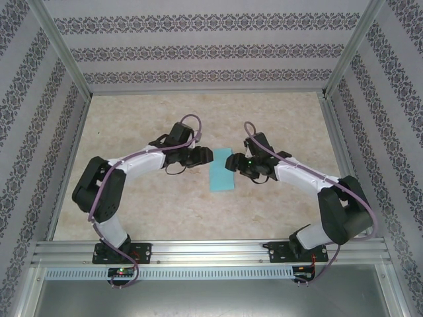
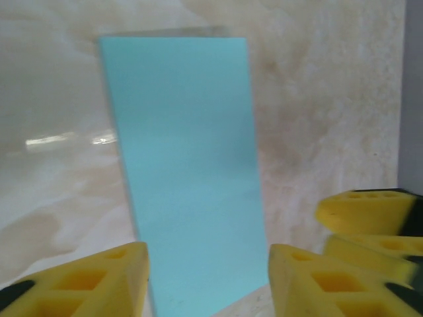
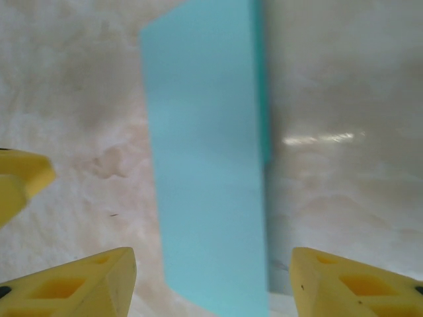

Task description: Fold a paper plane with a square sheet of paper (pick it up from the middle)

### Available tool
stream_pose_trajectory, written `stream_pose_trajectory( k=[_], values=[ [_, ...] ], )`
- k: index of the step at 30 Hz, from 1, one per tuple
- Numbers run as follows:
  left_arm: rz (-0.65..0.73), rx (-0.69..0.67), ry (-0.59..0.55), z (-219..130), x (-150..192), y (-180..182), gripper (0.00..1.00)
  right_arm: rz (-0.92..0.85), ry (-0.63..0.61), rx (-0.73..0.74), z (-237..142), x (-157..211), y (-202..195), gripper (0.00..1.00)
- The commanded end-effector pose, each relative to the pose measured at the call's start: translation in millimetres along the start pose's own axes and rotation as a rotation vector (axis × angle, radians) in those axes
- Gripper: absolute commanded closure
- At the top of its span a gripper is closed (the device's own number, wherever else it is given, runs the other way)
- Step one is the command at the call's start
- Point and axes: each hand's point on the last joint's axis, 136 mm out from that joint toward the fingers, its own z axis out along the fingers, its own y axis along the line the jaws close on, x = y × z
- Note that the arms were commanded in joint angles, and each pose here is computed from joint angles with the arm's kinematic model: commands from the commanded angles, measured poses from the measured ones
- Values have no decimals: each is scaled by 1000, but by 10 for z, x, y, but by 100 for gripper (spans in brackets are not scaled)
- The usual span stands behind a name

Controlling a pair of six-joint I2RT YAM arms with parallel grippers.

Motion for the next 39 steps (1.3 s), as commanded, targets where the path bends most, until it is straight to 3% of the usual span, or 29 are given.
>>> stream_pose_trajectory(
  k=[1,16,25,39],
  values=[
    [44,85,10,134,-72,-312,53,45,57,-69,60,145,26,37],
    [-4,14,63,483,-22,-74,59,54,181,-104,284,547,24,45],
    [-18,-28,86,586,29,79,59,74,135,-105,176,547,51,54],
    [-37,-73,124,694,136,268,60,104,80,-120,83,374,164,87]
  ],
)
